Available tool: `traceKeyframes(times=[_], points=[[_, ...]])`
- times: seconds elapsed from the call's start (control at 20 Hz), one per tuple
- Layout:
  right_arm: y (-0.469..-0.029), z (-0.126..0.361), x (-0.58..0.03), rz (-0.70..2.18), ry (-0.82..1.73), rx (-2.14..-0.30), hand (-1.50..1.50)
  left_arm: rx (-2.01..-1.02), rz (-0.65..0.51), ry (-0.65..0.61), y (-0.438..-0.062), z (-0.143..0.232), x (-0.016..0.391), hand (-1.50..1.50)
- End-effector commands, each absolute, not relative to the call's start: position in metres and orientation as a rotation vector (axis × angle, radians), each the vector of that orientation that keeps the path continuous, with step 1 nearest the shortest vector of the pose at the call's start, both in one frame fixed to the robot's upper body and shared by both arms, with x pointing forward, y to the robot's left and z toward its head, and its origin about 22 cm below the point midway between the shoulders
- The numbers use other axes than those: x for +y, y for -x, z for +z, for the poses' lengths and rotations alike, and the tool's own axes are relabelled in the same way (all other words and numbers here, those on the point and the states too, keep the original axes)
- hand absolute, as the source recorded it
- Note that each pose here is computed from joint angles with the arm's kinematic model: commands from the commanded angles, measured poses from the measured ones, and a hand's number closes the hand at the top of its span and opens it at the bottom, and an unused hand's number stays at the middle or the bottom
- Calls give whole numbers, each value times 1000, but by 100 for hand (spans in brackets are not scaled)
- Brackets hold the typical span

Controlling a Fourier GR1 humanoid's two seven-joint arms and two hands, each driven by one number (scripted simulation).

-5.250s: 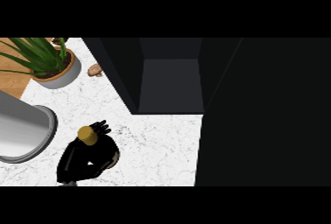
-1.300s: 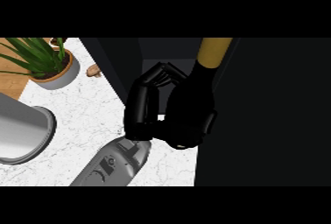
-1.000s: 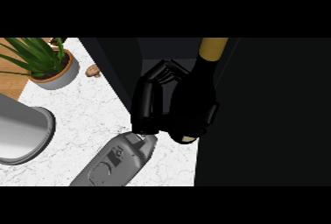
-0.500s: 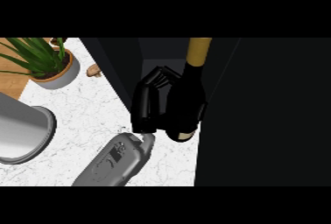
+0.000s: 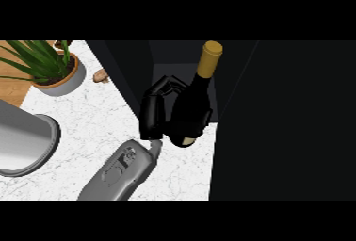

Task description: Pick up the wine, place it into the cabinet and close the cabinet

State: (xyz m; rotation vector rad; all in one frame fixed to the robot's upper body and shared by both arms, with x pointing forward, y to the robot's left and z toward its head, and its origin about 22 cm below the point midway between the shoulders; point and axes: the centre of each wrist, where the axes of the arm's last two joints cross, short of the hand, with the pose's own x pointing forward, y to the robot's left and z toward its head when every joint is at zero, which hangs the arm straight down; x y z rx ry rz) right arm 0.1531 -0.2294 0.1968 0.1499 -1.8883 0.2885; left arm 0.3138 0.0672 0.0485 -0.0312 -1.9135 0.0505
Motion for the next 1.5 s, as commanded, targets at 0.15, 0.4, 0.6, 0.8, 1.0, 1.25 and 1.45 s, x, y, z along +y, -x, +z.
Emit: traceKeyframes(times=[0.15,0.4,0.6,0.8,1.0,1.25,1.45], points=[[-132,209,-230,274,-230,-1936,-150,-1935,80,-8,-322,33,69,150],[-138,215,-234,289,-228,-1924,-150,-1917,108,-3,-336,23,90,150],[-142,205,-228,274,-229,-1919,-150,-1888,94,-14,-341,26,92,150],[-131,211,-226,268,-251,-1936,-150,-1881,97,1,-361,29,101,150],[-139,202,-232,264,-262,-1939,-150,-1848,105,17,-368,33,86,150],[-143,205,-225,298,-283,-1919,-150,-1831,85,-43,-393,38,86,150],[-143,210,-231,283,-258,-1929,-150,-1835,89,-92,-393,23,88,150]])
